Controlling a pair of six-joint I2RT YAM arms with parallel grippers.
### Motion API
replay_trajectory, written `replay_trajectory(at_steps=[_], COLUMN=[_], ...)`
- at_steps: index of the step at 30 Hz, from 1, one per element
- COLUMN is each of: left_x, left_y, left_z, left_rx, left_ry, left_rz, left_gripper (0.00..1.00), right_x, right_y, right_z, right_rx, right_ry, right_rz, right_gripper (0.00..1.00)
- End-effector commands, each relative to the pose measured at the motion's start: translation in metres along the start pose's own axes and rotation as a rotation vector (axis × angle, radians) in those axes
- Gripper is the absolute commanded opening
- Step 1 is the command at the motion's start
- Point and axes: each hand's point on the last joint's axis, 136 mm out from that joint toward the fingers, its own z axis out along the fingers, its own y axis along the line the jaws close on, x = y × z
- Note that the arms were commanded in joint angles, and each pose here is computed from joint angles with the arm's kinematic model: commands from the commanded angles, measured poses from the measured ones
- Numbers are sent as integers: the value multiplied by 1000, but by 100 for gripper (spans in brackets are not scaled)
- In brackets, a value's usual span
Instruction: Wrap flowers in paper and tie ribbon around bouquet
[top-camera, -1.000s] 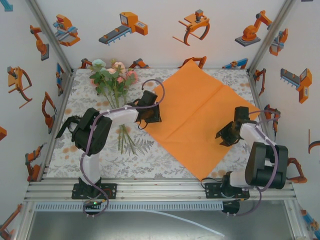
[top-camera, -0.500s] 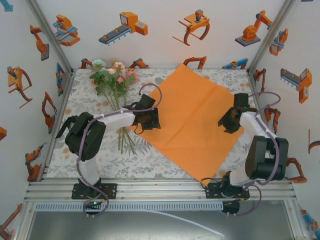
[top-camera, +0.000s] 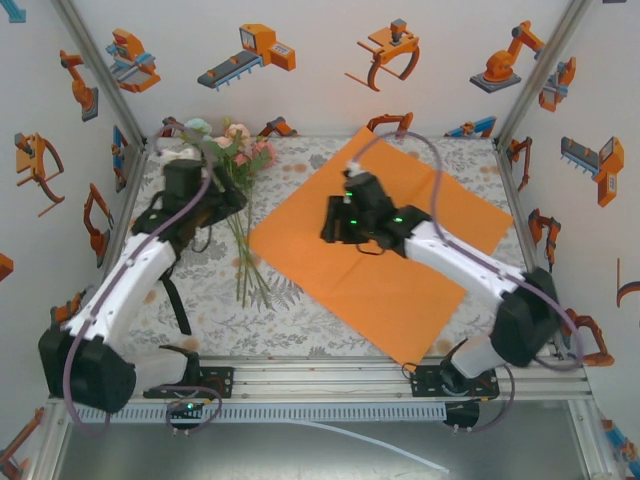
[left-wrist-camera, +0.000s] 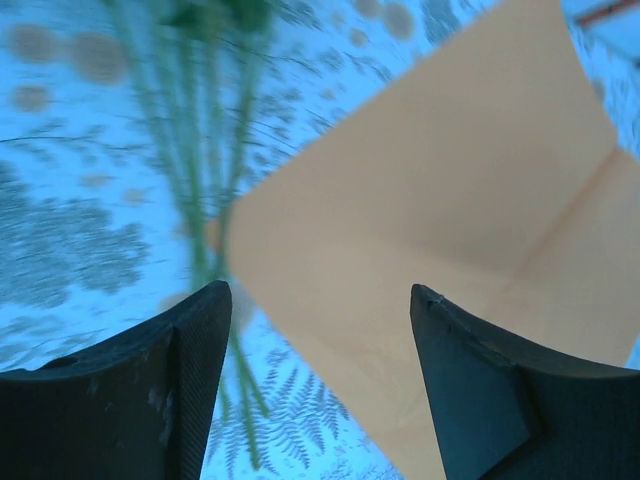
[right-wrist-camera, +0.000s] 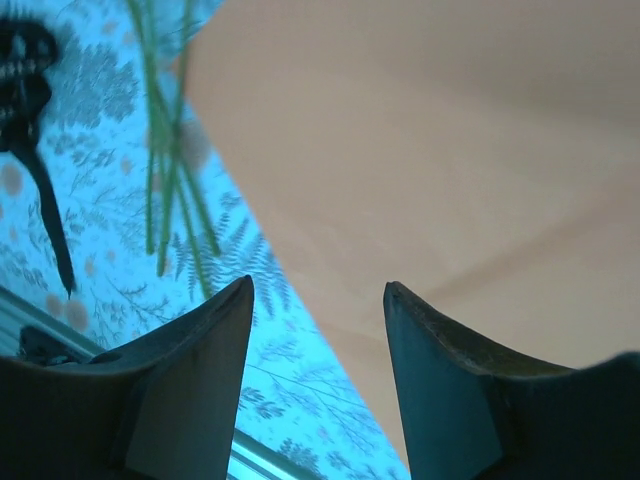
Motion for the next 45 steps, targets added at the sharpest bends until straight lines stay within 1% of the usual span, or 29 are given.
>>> replay_trajectory(at_steps=[1,2,4,5,7,10,13,16,18,22,24,27,31,37,42,45], left_x=[21,22,22,23,25,32,39,43,44,45,45,48,49,46,37,29], left_y=[62,75,101,109,122,125,128,133,133,134,135,136,136,131,116,107], left_z=[-15,-19,-26,-30,-36,-38,-39,-41,-41,-39,-38,-36,-35,-37,-48,-59], left_rx=[-125,-134,-163,-175,-203,-195,-196,-224,-221,-220,-223,-223,-220,-201,-135,-105], left_ry=[115,114,102,96,86,85,95,101,104,103,103,108,107,106,78,44], left_rz=[-81,-114,-180,-193,-190,-154,-130,-112,-107,-101,-98,-100,-99,-95,-56,-42], left_gripper=[68,69,81,85,98,97,97,97,97,97,97,97,97,97,97,97], right_x=[1,2,9,8,12,14,17,23,32,50,57,58,45,8,-25,-42], right_y=[53,67,89,99,112,125,136,131,125,116,111,108,118,143,164,169], right_z=[39,52,87,98,129,169,197,219,233,248,252,252,242,213,174,151], right_rx=[-15,-28,-28,-39,-30,-32,-43,24,71,119,132,141,121,64,14,-8], right_ry=[24,41,67,71,91,85,70,56,57,84,96,100,74,-13,-96,-155], right_rz=[-164,-194,-248,-263,-290,-322,-323,-338,-363,-379,-377,-373,-368,-332,-274,-251], right_gripper=[54,55,58,59,61,62,61,58,54,37,29,14,0,0,0,0])
